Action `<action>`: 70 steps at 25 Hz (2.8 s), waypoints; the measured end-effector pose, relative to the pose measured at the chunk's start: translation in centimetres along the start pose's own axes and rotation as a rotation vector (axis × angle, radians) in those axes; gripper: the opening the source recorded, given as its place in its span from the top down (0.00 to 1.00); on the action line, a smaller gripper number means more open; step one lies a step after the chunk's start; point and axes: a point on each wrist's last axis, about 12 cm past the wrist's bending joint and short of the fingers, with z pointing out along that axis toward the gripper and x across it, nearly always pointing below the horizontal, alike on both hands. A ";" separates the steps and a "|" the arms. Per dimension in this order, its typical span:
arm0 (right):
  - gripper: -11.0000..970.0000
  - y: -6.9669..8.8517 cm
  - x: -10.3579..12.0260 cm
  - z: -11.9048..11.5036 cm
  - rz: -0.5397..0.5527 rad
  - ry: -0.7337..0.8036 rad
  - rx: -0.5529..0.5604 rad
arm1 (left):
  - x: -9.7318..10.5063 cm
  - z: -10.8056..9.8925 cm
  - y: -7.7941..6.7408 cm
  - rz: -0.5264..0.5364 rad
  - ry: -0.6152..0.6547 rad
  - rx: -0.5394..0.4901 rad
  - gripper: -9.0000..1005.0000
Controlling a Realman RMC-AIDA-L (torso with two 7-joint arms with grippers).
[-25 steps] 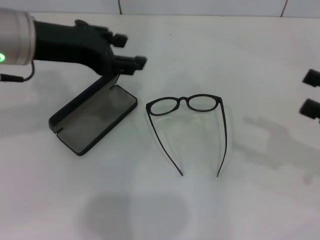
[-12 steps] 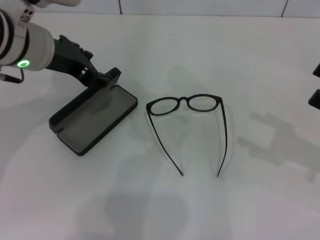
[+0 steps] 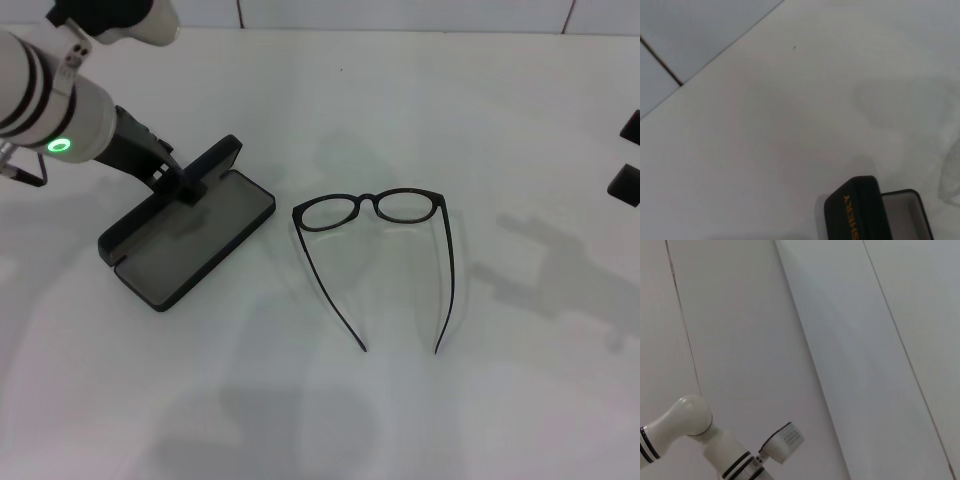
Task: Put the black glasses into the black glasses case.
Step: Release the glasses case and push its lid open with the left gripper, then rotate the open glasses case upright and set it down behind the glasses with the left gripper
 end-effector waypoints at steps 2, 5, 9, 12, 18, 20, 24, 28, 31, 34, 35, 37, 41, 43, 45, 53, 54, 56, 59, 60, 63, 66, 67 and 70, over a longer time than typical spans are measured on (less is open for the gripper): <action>0.14 -0.1 0.0 0.1 -0.001 0.002 0.007 | -0.2 0.1 0.1 -0.008 0.013 -0.005 0.34; 0.14 -0.2 0.0 0.1 -0.001 0.004 0.013 | -0.3 0.3 0.0 -0.008 0.041 0.007 0.35; 0.14 -0.2 0.0 0.1 -0.007 0.004 0.014 | -0.4 0.8 -0.4 0.012 0.091 0.016 0.46; 0.14 -0.3 0.1 0.1 -0.012 0.005 0.016 | -0.8 1.0 -0.7 0.024 0.111 0.003 0.57; 0.14 -0.2 0.4 0.1 -0.004 0.003 0.027 | -1.1 1.1 -1.2 0.042 0.133 -0.018 0.73; 0.14 -0.2 0.5 0.1 -0.003 0.002 0.027 | -1.2 1.1 -1.3 0.045 0.137 -0.020 0.74; 0.14 -0.2 0.5 -0.1 -0.004 0.003 0.031 | -1.5 1.0 -1.4 0.053 0.131 -0.022 0.75; 0.14 -0.2 0.6 -0.1 -0.009 0.003 0.031 | -2.3 0.1 -1.4 0.067 0.091 -0.043 0.77; 0.14 -0.1 0.6 -0.2 -0.010 0.003 0.034 | -3.0 -0.7 -1.6 0.086 0.057 -0.062 0.79; 0.14 -0.1 0.7 -0.2 -0.014 0.003 0.035 | -3.8 -1.3 -2.0 0.119 0.025 -0.078 0.79; 0.14 0.0 0.7 -0.3 -0.016 0.002 0.034 | -4.0 -1.4 -2.1 0.131 0.017 -0.082 0.79; 0.14 0.1 0.8 -0.3 -0.014 -0.001 0.031 | -4.5 -1.5 -2.4 0.152 0.010 -0.083 0.80; 0.14 0.2 0.9 -0.6 -0.009 -0.004 0.038 | -5.3 -1.5 -3.0 0.193 0.004 -0.084 0.80; 0.14 0.2 0.9 -0.8 -0.009 -0.006 0.045 | -5.8 -1.5 -3.4 0.220 -0.009 -0.089 0.80; 0.14 0.2 0.9 -0.8 -0.009 -0.007 0.045 | -6.4 -1.5 -3.9 0.255 -0.023 -0.093 0.80; 0.14 0.8 1.1 -0.9 -0.035 -0.025 0.014 | -8.9 -1.0 -6.1 0.417 -0.099 -0.117 0.80; 0.14 1.0 1.2 -0.9 -0.040 -0.033 0.003 | -9.1 -0.9 -6.3 0.440 -0.108 -0.120 0.80; 0.14 1.2 1.3 -0.9 -0.047 -0.041 -0.004 | -9.4 -0.7 -6.8 0.482 -0.121 -0.125 0.80; 0.14 1.4 1.6 -1.0 -0.045 -0.048 -0.003 | -9.7 -0.1 -7.5 0.551 -0.142 -0.132 0.80; 0.14 1.5 1.7 -1.0 -0.043 -0.050 -0.002 | -9.8 0.1 -7.7 0.572 -0.149 -0.134 0.80; 0.14 1.6 2.0 -1.1 -0.036 -0.054 0.003 | -10.2 0.7 -8.2 0.638 -0.165 -0.143 0.80; 0.15 1.7 2.1 -1.3 -0.032 -0.053 0.007 | -10.7 1.5 -8.8 0.690 -0.159 -0.141 0.80; 0.15 1.8 2.1 -1.4 -0.030 -0.054 0.010 | -10.8 1.8 -9.1 0.711 -0.150 -0.136 0.80; 0.15 1.9 2.3 -1.4 -0.028 -0.055 0.013 | -11.0 2.5 -9.8 0.754 -0.130 -0.126 0.80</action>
